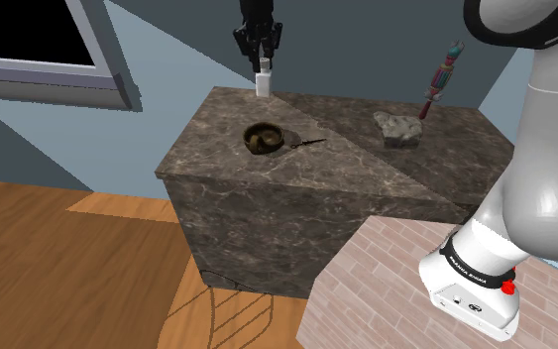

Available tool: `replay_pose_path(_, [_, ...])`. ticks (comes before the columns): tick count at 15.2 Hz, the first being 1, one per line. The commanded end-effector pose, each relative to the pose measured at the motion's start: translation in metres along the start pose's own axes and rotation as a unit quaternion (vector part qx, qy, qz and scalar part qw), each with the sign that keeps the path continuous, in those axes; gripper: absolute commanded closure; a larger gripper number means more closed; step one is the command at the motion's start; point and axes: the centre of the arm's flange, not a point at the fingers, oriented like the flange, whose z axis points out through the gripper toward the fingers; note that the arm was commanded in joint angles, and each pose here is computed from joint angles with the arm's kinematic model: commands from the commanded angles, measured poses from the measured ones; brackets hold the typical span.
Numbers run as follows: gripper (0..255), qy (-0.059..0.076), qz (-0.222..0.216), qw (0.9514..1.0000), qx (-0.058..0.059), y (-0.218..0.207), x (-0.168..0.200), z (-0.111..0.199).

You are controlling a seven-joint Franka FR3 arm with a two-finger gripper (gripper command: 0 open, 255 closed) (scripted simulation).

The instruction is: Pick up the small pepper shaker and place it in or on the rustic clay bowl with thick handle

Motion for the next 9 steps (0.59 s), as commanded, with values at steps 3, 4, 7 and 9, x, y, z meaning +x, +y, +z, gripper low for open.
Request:
replay_pose_path(3, [255, 0.000, 0.000, 1.0000, 0.000, -0.001, 0.005, 0.020])
replay_pose_path(4, [255, 0.000, 0.000, 1.0000, 0.000, -0.001, 0.006, 0.026])
replay_pose_path(7, [255, 0.000, 0.000, 1.0000, 0.000, -0.001, 0.008, 0.041])
replay_pose_path(9, [255, 0.000, 0.000, 1.0000, 0.000, -0.001, 0.009, 0.052])
